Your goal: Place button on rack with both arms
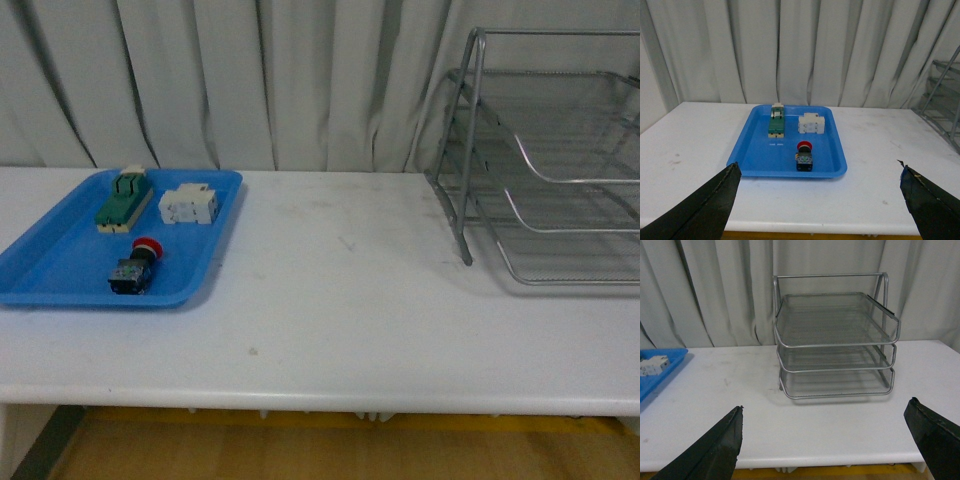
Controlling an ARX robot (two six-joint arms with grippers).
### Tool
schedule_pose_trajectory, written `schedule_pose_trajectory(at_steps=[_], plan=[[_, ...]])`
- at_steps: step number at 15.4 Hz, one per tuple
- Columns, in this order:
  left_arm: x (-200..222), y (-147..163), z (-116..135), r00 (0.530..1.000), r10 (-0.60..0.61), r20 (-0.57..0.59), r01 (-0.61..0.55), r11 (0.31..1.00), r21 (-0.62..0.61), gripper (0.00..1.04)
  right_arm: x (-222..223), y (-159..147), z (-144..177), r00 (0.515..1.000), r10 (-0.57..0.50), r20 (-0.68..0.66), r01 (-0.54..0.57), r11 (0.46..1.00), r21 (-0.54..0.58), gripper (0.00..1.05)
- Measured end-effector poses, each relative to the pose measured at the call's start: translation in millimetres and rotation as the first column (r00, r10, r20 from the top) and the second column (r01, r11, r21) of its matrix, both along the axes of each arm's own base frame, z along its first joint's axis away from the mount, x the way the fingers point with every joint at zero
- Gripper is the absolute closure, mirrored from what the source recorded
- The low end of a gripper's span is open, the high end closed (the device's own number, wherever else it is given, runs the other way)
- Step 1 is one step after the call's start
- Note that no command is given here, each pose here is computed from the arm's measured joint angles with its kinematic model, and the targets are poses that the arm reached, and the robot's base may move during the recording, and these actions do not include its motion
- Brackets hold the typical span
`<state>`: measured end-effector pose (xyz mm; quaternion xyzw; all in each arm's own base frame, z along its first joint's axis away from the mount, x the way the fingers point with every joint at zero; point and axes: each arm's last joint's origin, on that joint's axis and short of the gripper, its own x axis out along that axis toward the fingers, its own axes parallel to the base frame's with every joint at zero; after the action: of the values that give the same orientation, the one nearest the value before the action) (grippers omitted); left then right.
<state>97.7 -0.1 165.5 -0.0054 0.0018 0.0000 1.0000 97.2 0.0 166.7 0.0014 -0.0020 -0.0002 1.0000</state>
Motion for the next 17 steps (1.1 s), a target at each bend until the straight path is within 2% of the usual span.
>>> schedule_pose_trajectory(at_steps=[17], plan=[[0.0,0.0,0.0,1.0,0.0,0.0,0.0,1.0,0.0,0.07,0.0,0.0,0.0,1.0,0.0,0.0,0.0,1.0,0.0,0.06]])
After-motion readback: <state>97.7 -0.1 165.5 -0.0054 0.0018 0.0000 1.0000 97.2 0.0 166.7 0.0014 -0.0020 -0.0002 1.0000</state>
